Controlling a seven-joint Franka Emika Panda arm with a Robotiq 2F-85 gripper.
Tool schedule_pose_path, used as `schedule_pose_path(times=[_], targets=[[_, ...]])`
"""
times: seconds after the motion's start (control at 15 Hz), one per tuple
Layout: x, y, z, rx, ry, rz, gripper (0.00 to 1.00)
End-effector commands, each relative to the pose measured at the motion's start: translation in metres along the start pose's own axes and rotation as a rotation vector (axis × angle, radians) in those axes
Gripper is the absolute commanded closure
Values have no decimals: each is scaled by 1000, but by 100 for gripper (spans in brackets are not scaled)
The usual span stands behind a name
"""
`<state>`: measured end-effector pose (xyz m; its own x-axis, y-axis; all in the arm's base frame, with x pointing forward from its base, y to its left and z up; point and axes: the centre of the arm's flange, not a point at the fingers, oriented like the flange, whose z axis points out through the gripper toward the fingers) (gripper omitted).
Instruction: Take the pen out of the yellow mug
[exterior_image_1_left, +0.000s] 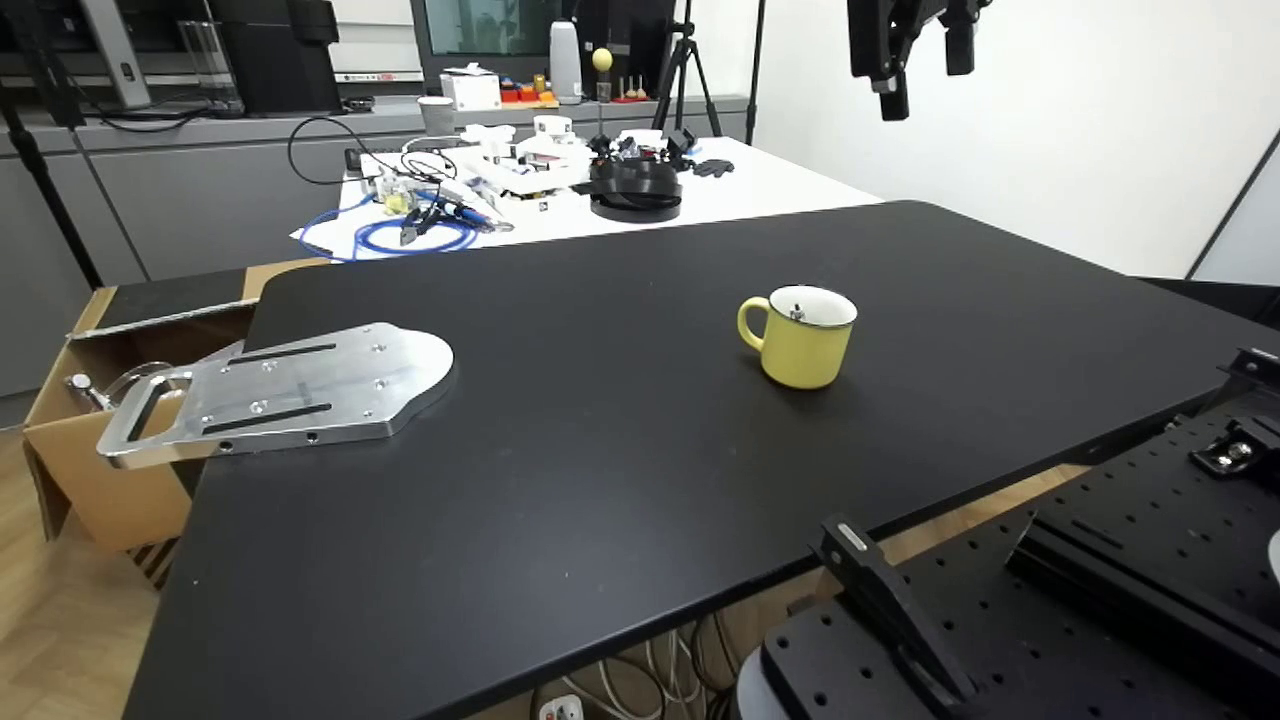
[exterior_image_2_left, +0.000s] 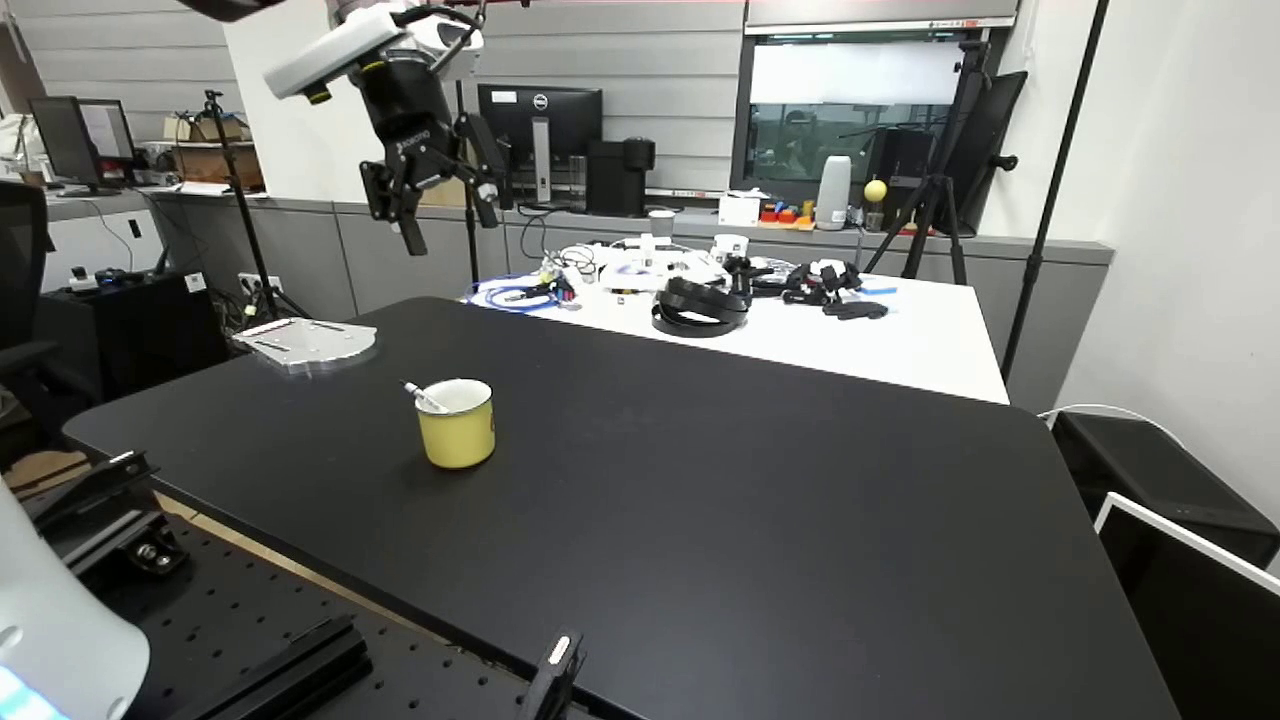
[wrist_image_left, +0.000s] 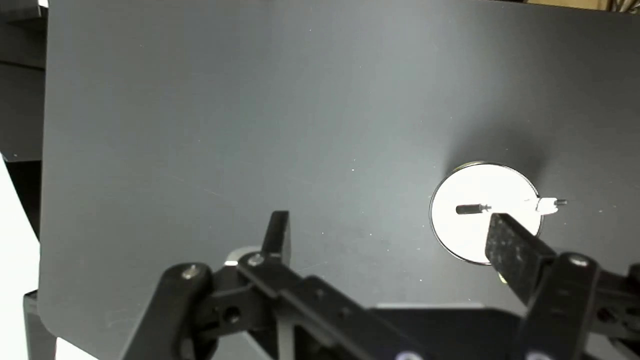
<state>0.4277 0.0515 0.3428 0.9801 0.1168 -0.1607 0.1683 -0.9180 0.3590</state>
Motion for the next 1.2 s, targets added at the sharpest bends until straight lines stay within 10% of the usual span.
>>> schedule_pose_path(times=[0.0,1.13], targets=[[-9,-35,6,-73,25,36,0],[0,-122,50,-28,328,-127,0]])
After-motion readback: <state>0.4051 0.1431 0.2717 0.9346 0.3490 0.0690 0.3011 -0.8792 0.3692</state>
